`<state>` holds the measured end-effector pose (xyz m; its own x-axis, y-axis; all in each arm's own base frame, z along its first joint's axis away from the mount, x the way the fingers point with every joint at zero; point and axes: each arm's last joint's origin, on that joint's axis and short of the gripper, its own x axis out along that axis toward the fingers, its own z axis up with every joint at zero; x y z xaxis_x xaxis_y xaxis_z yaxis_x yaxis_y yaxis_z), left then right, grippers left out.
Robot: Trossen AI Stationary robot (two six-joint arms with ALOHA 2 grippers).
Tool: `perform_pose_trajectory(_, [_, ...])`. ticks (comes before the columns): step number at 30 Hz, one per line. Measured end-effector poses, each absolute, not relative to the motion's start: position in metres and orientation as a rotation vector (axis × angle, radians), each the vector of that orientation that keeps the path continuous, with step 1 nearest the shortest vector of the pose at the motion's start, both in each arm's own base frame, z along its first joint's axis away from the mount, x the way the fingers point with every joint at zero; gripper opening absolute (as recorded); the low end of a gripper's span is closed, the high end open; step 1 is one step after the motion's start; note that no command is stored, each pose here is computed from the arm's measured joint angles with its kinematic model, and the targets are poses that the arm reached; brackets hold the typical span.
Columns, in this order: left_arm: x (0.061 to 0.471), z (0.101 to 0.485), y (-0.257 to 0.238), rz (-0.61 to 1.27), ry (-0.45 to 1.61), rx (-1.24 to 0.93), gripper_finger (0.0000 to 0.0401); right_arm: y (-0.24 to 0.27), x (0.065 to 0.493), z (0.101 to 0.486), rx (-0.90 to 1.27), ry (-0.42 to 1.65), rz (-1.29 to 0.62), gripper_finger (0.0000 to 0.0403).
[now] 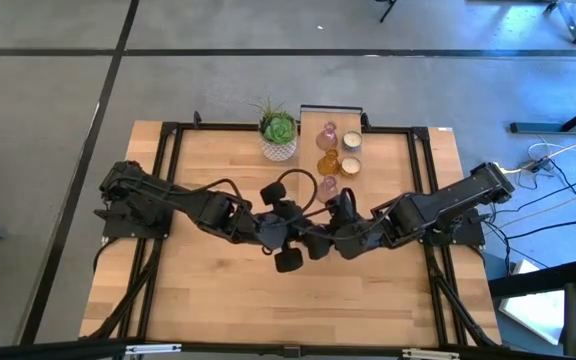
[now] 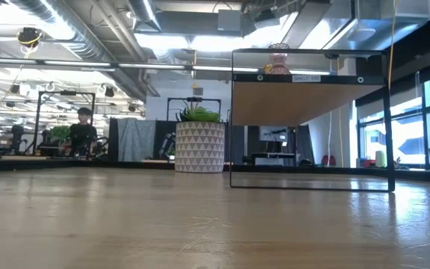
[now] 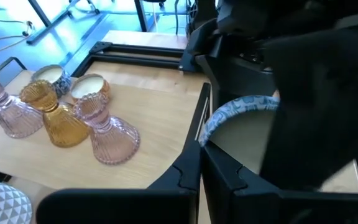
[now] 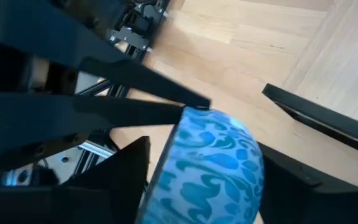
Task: Pick & Place candle stick holders
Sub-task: Put the patterned blue scented candle on the shelf aligned with the patterned orange scented candle
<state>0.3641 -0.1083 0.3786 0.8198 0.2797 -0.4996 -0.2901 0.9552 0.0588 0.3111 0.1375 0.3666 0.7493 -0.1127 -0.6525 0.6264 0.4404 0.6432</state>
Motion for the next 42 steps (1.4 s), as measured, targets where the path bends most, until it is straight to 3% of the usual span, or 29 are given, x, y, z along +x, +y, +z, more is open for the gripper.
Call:
perform_pose_trajectory(8, [0.363,0.382,-0.114,0.303,0.495,0.016,0.0002,0.137,0.311,0.366,1.013,0.582,-0.494,0.0188])
perform_pose_trajectory(19, [0.364,0.384,-0.118,0.290,0.475,0.037,0.0009,0.138,0.311,0.366,1.000,0.595,-0.481,0.0155])
perform_pose_trajectory(24, [0.360,0.389,-0.118,0.265,0.465,0.048,0.0041,0.140,0.311,0.367,0.984,0.594,-0.452,0.0146])
perform_pose_trajectory(34, [0.331,0.423,-0.104,0.298,0.379,-0.013,0.0145,0.147,0.311,0.370,0.949,0.610,-0.364,0.0144])
perform_pose_trajectory(42, [0.279,0.464,-0.087,0.455,0.251,-0.077,0.0170,0.171,0.302,0.370,0.901,0.753,-0.159,0.0143])
